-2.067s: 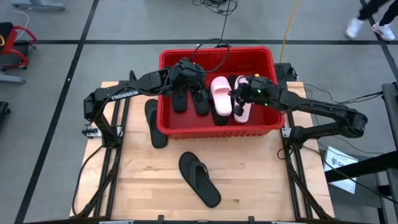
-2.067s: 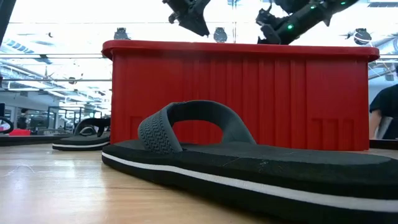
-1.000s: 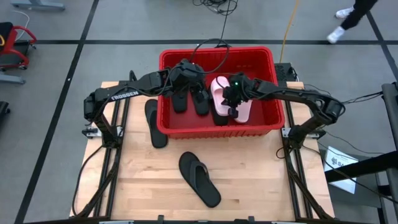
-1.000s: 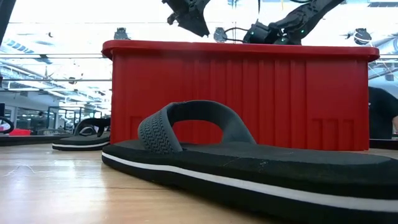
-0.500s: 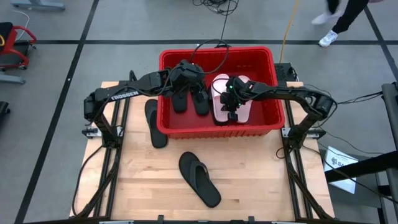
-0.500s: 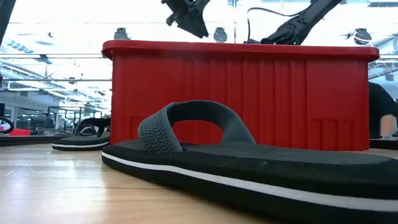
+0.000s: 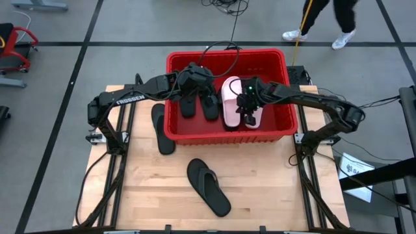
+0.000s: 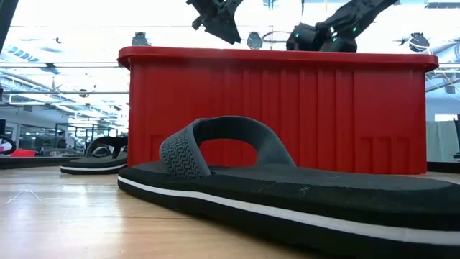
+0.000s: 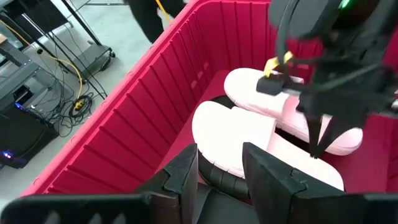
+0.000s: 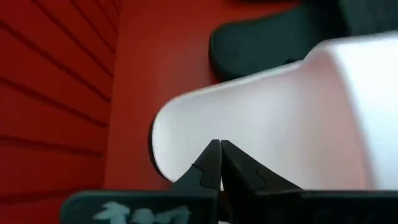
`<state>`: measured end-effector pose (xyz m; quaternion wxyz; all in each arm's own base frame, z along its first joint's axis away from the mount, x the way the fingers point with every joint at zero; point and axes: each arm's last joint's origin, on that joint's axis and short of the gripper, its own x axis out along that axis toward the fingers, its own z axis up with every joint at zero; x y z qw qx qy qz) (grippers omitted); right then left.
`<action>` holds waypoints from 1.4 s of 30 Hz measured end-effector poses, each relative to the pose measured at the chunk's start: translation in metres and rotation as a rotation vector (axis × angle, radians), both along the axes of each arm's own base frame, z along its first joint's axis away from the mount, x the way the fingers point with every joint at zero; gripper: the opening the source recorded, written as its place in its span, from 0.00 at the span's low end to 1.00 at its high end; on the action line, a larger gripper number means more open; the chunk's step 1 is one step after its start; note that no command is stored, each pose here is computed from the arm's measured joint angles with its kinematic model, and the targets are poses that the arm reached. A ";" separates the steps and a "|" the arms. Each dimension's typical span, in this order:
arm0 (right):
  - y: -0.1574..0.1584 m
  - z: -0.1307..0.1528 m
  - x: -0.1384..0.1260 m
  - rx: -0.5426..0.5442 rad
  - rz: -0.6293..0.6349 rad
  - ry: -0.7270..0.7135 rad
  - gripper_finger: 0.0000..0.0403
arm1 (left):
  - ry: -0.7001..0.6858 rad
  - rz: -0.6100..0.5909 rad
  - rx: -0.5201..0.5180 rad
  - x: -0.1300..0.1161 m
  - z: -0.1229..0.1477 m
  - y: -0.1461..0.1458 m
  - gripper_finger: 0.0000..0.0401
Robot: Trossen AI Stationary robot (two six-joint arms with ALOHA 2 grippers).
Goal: Pick and place slides into bin
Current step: Adjust the left pink slide in the bin, then stack the bottom black flip flop on top of the black slide in the red bin
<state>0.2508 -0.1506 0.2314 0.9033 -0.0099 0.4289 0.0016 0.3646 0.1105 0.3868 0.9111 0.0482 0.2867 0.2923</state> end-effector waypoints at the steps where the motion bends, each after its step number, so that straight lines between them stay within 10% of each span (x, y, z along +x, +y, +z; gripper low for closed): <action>1: 0.002 0.005 -0.001 -0.011 0.003 -0.016 0.00 | 0.000 0.000 0.000 0.000 0.000 0.000 0.32; 11: 0.026 0.059 -0.026 -0.113 0.013 -0.200 0.00 | 0.087 0.014 0.005 -0.013 0.003 -0.008 0.32; 21: 0.048 0.096 -0.057 -0.169 0.004 -0.338 0.00 | 0.169 0.211 -0.319 -0.076 0.014 -0.038 0.32; 31: 0.058 0.095 -0.075 -0.122 0.008 -0.256 0.00 | 0.328 0.282 -0.484 -0.103 0.008 -0.099 0.32; 42: 0.071 0.085 -0.083 -0.079 0.099 -0.249 0.00 | 0.181 0.297 -0.724 -0.121 0.011 -0.171 0.32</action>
